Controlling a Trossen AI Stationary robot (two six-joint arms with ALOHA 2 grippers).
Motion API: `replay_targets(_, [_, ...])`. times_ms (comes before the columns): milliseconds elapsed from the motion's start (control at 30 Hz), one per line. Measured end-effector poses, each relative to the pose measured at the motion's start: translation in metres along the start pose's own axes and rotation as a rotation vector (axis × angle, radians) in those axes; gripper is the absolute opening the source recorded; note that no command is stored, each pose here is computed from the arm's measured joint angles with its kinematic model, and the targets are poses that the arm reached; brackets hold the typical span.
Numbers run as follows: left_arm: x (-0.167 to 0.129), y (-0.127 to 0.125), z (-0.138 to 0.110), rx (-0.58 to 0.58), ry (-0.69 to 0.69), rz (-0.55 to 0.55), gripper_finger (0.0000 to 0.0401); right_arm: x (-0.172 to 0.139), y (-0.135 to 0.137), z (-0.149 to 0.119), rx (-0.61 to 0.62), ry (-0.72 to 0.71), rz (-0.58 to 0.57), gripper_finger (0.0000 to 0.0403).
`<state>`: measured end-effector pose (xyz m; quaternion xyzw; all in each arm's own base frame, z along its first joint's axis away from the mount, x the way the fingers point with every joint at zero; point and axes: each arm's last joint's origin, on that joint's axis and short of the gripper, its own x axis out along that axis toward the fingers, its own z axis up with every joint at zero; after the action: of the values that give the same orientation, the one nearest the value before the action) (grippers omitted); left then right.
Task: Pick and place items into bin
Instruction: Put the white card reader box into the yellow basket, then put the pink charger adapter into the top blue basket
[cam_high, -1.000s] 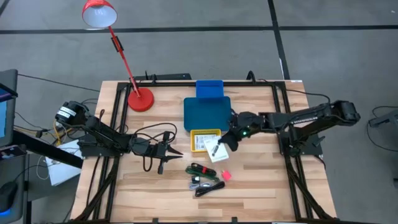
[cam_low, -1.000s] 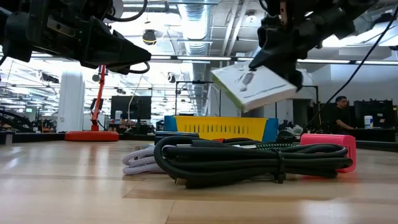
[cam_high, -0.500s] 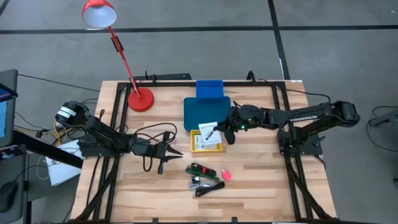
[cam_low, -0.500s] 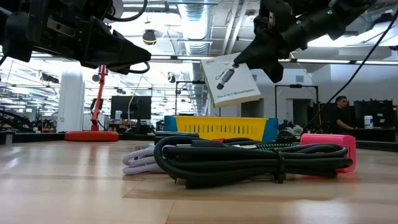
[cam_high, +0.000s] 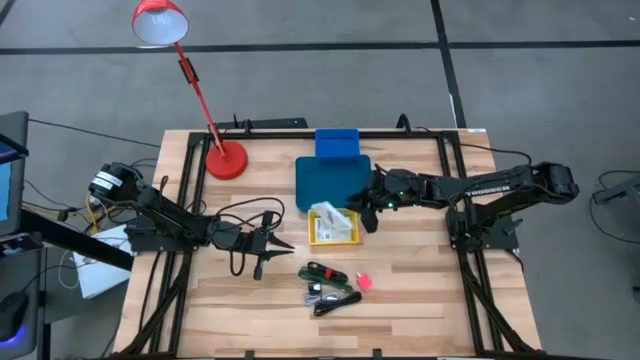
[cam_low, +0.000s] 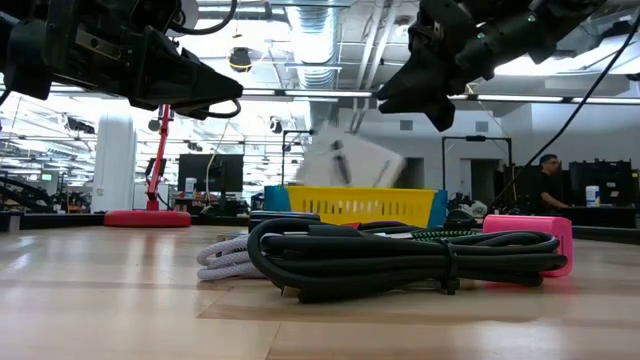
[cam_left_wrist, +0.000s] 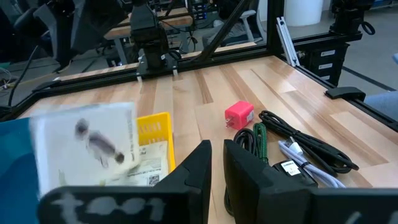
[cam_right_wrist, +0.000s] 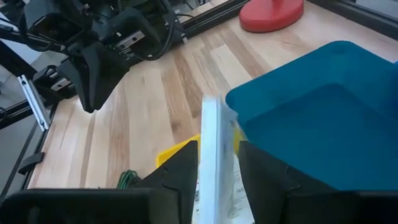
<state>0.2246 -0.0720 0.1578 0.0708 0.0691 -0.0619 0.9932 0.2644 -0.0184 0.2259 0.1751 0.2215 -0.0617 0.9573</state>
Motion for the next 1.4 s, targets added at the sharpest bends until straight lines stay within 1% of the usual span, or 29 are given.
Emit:
replay_targets(133, [0.0, 0.0, 0.0, 0.0, 0.0, 0.0, 0.0032, 0.0, 0.0, 0.0, 0.005, 0.0, 0.0, 0.0131])
replay_targets(267, [0.0, 0.0, 0.0, 0.001, 0.003, -0.001, 0.0032, 0.0, 0.0, 0.0, 0.046, 0.0, 0.009, 0.014])
replay_targets(400, [0.0, 0.0, 0.0, 0.001, 0.005, 0.0, 0.0032, 0.0, 0.003, 0.0, 0.061, 0.022, 0.075, 0.0143])
replay_targets(467, [0.0, 0.0, 0.0, 0.001, 0.005, 0.0, 0.0032, 0.0, 0.005, -0.002, 0.074, 0.035, 0.09, 0.0141])
replay_targets(567, [0.0, 0.0, -0.001, 0.004, 0.007, 0.001, 0.0032, 0.0, 0.012, -0.005, 0.063, 0.052, 0.111, 0.0137])
replay_targets(767, [0.0, 0.0, -0.002, 0.018, 0.025, 0.0, 0.0032, -0.001, 0.031, -0.014, 0.083, 0.1, 0.165, 0.0129])
replay_targets(1000, [0.0, 0.0, -0.003, 0.027, 0.028, 0.0, 0.0032, -0.006, 0.054, -0.035, 0.092, 0.235, 0.205, 0.0129])
replay_targets(1167, [0.0, 0.0, -0.003, 0.027, 0.029, 0.0, 0.0032, -0.011, 0.062, -0.051, 0.136, 0.362, 0.172, 0.0137])
replay_targets(1400, [0.0, 0.0, -0.003, 0.025, 0.029, 0.001, 0.0032, -0.018, 0.068, -0.067, 0.243, 0.44, 0.038, 0.0146])
